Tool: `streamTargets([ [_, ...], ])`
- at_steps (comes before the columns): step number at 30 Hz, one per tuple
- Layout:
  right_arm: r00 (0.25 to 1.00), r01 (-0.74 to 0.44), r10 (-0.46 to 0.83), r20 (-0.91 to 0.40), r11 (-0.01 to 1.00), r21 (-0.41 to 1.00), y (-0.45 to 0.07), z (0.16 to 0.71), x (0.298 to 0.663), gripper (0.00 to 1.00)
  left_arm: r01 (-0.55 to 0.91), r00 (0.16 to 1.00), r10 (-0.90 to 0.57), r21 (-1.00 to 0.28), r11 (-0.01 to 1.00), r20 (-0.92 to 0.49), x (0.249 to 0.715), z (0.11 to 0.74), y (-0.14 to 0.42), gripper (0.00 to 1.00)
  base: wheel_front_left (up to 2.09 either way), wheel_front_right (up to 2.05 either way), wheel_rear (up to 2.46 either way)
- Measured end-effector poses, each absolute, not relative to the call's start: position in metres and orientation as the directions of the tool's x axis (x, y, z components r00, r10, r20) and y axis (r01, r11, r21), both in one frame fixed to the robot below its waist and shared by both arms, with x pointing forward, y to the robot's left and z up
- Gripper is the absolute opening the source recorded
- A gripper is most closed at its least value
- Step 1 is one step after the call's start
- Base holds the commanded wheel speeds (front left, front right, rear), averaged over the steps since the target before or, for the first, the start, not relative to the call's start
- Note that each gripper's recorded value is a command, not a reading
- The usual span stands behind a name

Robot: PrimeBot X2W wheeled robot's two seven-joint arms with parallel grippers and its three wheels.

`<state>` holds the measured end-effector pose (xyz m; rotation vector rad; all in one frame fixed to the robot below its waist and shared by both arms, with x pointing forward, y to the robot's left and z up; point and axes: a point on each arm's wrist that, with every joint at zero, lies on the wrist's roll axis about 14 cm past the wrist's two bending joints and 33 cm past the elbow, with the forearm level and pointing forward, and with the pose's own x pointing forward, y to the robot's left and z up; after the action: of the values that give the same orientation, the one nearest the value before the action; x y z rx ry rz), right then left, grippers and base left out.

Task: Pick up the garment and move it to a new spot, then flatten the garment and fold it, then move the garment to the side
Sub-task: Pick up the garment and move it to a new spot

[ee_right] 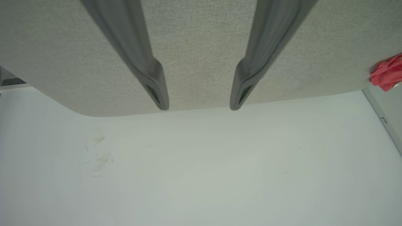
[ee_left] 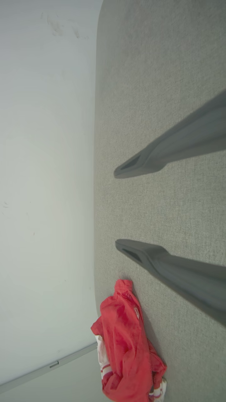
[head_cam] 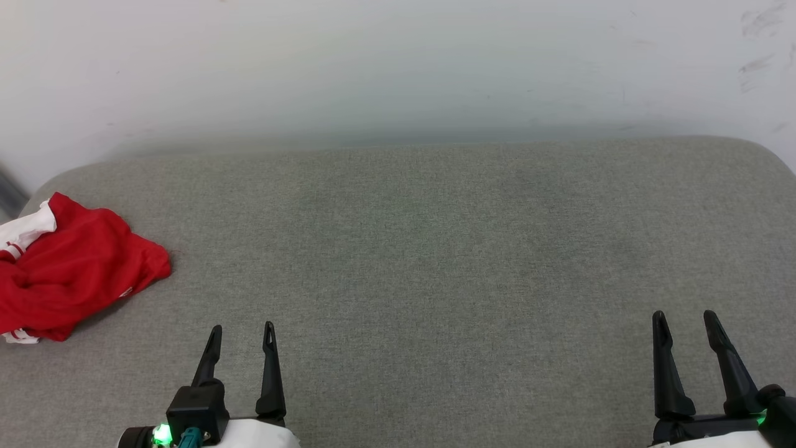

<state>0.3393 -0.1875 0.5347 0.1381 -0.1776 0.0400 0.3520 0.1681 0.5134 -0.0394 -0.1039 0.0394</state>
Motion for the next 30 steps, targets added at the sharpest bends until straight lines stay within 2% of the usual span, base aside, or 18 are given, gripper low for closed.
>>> streamTargets([
  [17,0.985,-0.061,0.036,0.168,0.988,0.143,-0.184,0.531,0.341,1.00,-0.053,0.994,0.057,-0.040,0.998,0.090,0.351,0.509,0.171,1.00,0.00,0.00,0.00],
  [30,0.977,-0.147,0.126,0.170,0.983,0.114,-0.157,0.532,0.351,1.00,-0.149,0.985,0.151,-0.033,0.988,0.083,0.336,0.507,0.199,1.00,0.00,0.00,0.00],
])
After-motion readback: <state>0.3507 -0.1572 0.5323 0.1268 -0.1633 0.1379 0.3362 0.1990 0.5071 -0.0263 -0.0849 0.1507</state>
